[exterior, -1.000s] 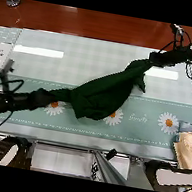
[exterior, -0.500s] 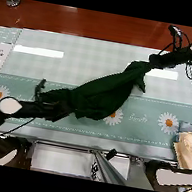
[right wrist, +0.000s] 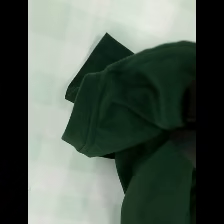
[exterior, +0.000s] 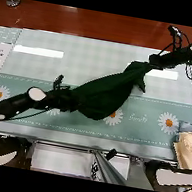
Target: Fold the shirts.
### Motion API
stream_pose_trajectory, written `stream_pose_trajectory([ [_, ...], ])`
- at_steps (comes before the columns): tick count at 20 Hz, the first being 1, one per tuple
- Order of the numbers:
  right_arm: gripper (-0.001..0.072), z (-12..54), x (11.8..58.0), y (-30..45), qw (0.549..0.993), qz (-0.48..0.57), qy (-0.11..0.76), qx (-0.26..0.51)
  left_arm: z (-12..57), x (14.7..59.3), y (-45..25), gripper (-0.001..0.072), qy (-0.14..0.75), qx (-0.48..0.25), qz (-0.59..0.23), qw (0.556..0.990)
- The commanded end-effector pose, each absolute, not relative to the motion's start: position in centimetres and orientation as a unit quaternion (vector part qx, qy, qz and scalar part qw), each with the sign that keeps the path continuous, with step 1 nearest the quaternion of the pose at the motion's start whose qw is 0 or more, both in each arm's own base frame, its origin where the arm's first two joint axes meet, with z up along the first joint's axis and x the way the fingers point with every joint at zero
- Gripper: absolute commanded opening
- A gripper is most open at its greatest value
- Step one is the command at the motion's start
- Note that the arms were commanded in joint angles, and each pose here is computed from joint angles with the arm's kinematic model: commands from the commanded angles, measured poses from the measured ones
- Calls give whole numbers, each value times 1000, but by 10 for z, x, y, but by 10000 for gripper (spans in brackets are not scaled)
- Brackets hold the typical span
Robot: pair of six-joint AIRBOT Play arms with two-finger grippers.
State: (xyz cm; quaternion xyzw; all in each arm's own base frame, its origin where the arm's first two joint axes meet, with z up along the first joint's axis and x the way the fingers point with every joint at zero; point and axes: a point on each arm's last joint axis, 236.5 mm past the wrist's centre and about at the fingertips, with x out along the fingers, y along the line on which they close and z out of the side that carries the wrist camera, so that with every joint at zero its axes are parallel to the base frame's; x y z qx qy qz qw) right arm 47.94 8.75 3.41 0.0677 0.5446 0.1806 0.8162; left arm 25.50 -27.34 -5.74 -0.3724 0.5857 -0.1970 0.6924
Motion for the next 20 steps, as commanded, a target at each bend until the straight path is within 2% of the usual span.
stream_pose_trajectory([
  [1,26,29,473,81,809,175,559,52,-9,272,-300,24,551,-321,-304,709],
  [3,26,26,465,68,803,161,574,25,62,276,-312,23,489,-302,-378,726],
  [5,25,47,461,61,815,152,560,6,159,277,-306,23,380,-282,-431,768],
  [6,26,71,462,56,835,144,532,-6,211,272,-292,23,312,-250,-448,800],
  [9,25,196,463,41,921,104,375,-29,347,242,-224,24,110,-145,-425,887],
  [12,25,365,409,30,986,69,148,-30,434,198,-141,24,-26,-113,-314,942],
  [15,25,486,311,16,998,33,-41,-26,455,159,-93,24,-67,-127,-230,962],
  [17,25,517,255,6,995,8,-94,-43,444,144,-90,24,-47,-128,-218,966],
  [20,25,530,198,-9,990,-27,-121,-67,417,130,-94,24,9,-139,-219,966],
])
